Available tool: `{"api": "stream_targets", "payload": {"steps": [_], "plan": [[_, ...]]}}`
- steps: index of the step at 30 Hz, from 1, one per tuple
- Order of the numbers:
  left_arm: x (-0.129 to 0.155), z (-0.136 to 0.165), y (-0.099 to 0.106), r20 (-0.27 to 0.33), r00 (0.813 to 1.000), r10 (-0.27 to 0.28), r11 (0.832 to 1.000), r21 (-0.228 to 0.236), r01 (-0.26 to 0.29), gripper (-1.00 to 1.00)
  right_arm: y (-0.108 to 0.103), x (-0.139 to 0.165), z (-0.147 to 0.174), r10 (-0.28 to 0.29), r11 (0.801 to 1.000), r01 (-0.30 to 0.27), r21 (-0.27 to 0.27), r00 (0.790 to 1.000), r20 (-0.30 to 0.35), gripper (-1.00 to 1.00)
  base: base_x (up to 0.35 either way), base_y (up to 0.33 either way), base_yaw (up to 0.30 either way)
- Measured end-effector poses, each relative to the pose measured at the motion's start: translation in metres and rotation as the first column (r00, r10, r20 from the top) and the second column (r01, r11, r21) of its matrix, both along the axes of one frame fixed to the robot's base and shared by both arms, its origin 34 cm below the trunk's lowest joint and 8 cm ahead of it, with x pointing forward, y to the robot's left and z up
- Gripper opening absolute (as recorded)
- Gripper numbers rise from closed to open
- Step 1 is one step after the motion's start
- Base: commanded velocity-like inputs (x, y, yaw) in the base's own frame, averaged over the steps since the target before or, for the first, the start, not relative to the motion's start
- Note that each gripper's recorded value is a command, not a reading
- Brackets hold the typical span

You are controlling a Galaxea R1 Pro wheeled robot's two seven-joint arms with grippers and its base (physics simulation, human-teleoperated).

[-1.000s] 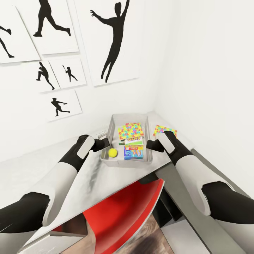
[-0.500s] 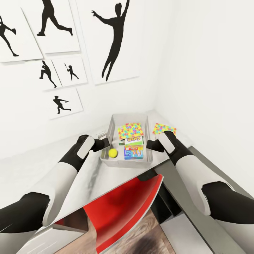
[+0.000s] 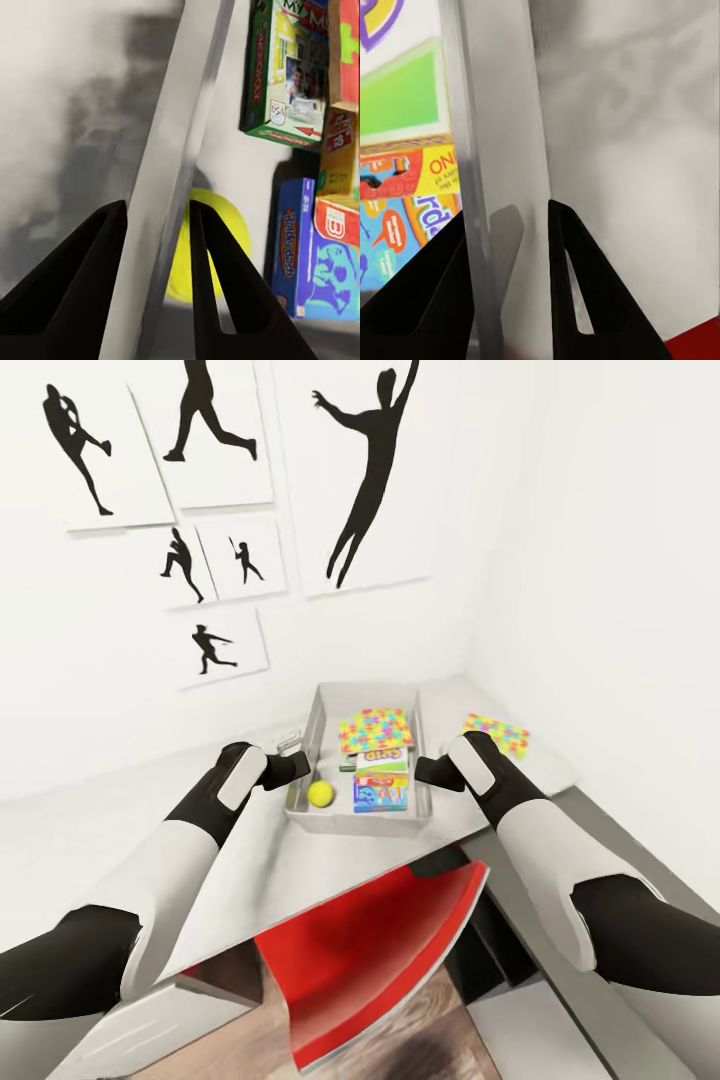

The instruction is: Put all the toys in the child's room - the three board games (two on the bed and one on the table), the two jigsaw puzzles on the table, and the tennis ball on the table - inside the toy box on the table in the child's room.

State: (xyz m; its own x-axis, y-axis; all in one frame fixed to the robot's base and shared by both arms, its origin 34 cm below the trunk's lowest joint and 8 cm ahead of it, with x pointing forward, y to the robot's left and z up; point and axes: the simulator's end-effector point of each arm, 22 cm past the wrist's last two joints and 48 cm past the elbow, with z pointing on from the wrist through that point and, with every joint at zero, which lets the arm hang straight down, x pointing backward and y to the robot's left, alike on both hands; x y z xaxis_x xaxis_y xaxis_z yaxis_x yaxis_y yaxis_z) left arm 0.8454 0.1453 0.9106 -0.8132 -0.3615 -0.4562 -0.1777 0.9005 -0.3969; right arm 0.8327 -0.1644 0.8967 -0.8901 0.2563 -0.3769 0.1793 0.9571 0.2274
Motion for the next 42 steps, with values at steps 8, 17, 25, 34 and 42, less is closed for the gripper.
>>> {"api": "stream_targets", "payload": {"steps": [8,17,25,34,42], "plan": [[0.0005,-0.0003,-0.0001,-0.001,1.000,-0.001,1.000,0.001,0.001,-1.00,-0.0001,0.0004,-0.0006,-0.001,1.000,0.001,0.001,1.000,-0.001,-1.00,-0.197,-0.053,0.043],[0.0007,-0.0002,-0.0007,-0.001,1.000,-0.002,1.000,0.002,0.002,-1.00,-0.0006,0.0004,-0.0008,-0.002,1.000,0.002,0.002,1.000,-0.001,-1.00,-0.290,-0.065,0.009],[0.0003,0.0002,-0.0006,0.000,1.000,-0.002,1.000,0.002,0.002,-1.00,-0.0006,0.0002,-0.0003,-0.002,1.000,0.002,0.002,1.000,-0.001,-1.00,-0.104,-0.013,0.153],[0.0003,0.0002,-0.0002,-0.001,1.000,-0.002,1.000,0.002,0.002,-1.00,-0.0002,0.0002,-0.0002,-0.001,1.000,0.001,0.002,1.000,0.000,-1.00,-0.015,-0.002,0.270],[0.0003,0.0002,-0.0001,-0.001,1.000,-0.002,1.000,0.002,0.002,-1.00,-0.0002,0.0002,-0.0002,-0.001,1.000,0.001,0.002,1.000,0.000,-1.00,-0.002,0.000,0.290]]}}
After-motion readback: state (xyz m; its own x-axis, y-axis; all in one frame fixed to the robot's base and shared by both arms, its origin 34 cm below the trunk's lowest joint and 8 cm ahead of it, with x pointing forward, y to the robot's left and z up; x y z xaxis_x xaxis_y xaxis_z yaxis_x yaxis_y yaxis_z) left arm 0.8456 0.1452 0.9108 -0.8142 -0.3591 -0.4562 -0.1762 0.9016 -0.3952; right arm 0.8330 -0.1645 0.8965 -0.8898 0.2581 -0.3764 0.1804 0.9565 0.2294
